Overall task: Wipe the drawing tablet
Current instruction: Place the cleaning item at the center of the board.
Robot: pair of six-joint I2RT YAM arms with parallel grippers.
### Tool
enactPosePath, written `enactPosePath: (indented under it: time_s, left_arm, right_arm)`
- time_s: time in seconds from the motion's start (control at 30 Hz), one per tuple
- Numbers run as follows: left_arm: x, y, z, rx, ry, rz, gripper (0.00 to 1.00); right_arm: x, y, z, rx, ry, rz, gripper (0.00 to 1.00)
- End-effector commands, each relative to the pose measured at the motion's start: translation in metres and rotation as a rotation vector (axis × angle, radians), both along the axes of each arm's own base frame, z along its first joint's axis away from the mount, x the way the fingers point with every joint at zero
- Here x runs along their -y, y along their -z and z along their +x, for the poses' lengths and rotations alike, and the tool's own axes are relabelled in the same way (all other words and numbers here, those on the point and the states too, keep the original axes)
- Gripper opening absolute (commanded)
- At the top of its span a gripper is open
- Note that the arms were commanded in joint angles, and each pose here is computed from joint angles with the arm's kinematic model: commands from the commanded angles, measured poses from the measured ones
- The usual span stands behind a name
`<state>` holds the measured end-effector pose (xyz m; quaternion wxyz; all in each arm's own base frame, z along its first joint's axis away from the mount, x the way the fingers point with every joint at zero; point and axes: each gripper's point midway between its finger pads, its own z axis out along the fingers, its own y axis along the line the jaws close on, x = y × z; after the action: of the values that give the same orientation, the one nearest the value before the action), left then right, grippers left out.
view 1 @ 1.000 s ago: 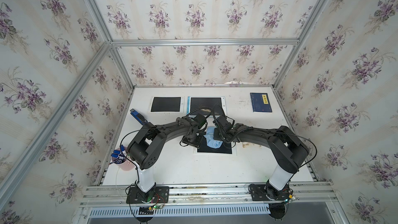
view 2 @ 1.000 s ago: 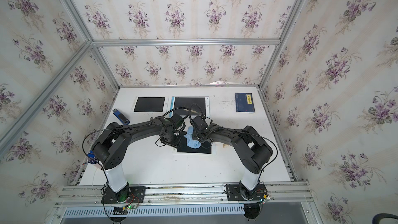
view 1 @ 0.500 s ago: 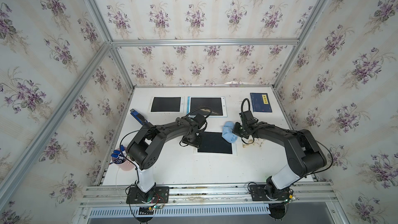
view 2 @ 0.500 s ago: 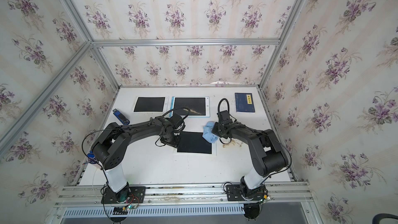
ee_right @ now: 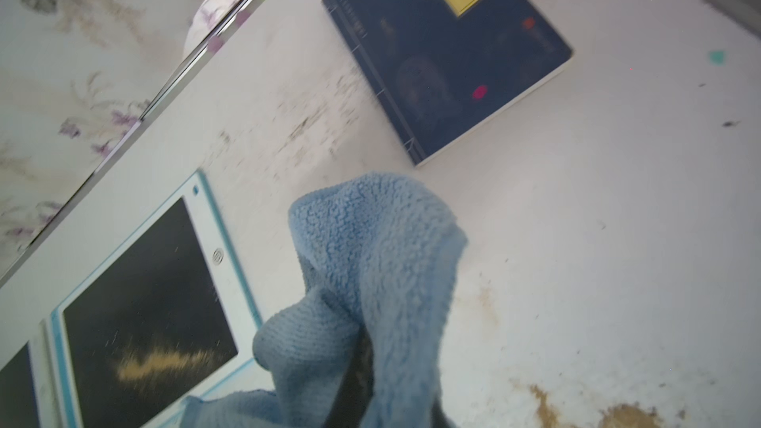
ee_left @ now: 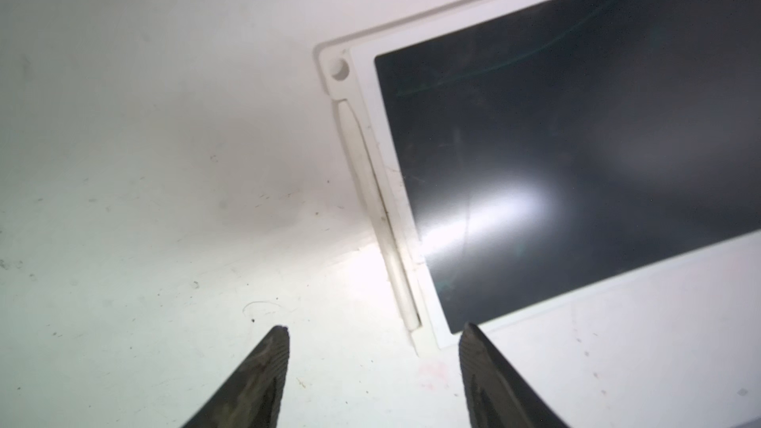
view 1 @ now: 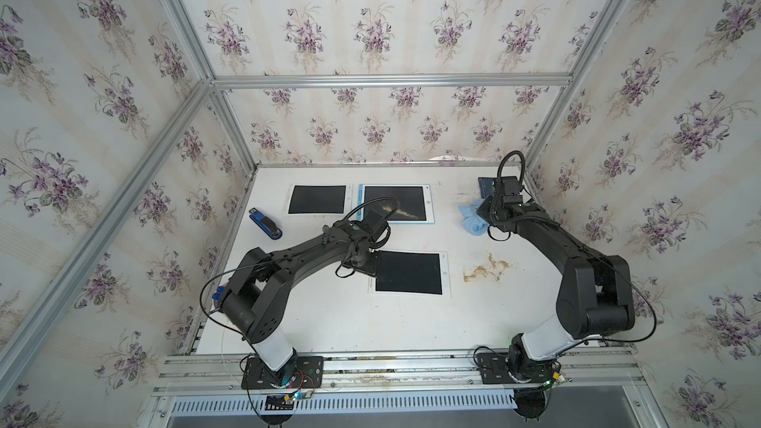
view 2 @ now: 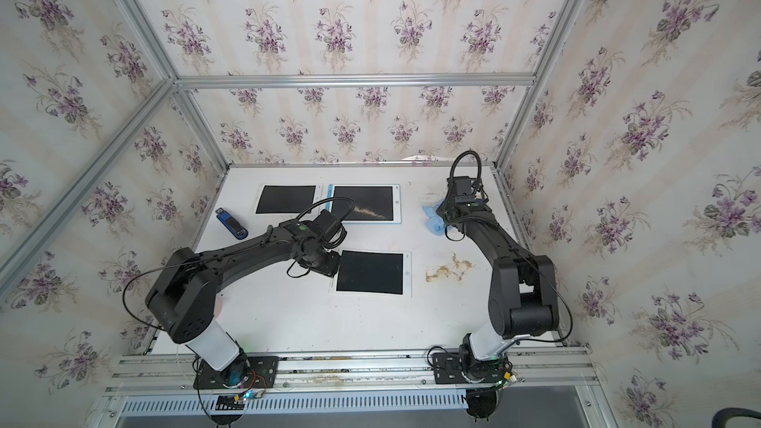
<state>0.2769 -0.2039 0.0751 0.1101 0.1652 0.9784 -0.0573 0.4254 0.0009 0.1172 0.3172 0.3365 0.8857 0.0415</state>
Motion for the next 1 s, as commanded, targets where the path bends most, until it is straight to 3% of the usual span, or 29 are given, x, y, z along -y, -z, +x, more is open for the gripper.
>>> enactPosePath:
  time_s: [0.0,0.23,0.43,0.57,0.6,0.67,0.73,0.83,0.97]
  left_arm:
    - [0.014,-0.026,0.006,0.047,-0.019,-0.142,0.68]
    - [0.007,-0.056,0.016,0.045,-0.139,-0.496,0.71]
    - [-0.005,-0.058,0.017,0.061,-0.172,-0.534,0.71]
    - [-0.005,-0.051,0.017,0.036,-0.179,-0.538,0.71]
    - [-0.005,-0.050,0.018,0.034,-0.183,-0.543,0.71]
    - [-0.004,-0.050,0.019,0.036,-0.182,-0.556,0.71]
    - [-0.005,-0.051,0.020,0.039,-0.180,-0.565,0.72]
    - [-0.009,-0.050,0.022,0.035,-0.194,-0.584,0.72]
    - [-0.013,-0.048,0.024,0.018,-0.223,-0.637,0.72]
  right_arm:
    - [0.033,0.024,0.003,-0.082,0.121,-0.048,0.00]
    - [0.054,0.057,0.039,-0.122,0.181,-0.026,0.00]
    - [0.062,0.059,0.059,-0.101,0.222,-0.018,0.00]
    - [0.067,0.081,0.063,-0.166,0.229,-0.016,0.06]
    - [0.067,0.087,0.063,-0.178,0.224,-0.004,0.15]
    - [0.067,0.091,0.061,-0.181,0.218,0.002,0.52]
    - [0.069,0.085,0.059,-0.159,0.211,-0.012,0.79]
    - [0.075,0.061,0.055,-0.117,0.215,-0.053,0.99]
    - [0.079,0.020,0.046,-0.043,0.212,-0.089,1.00]
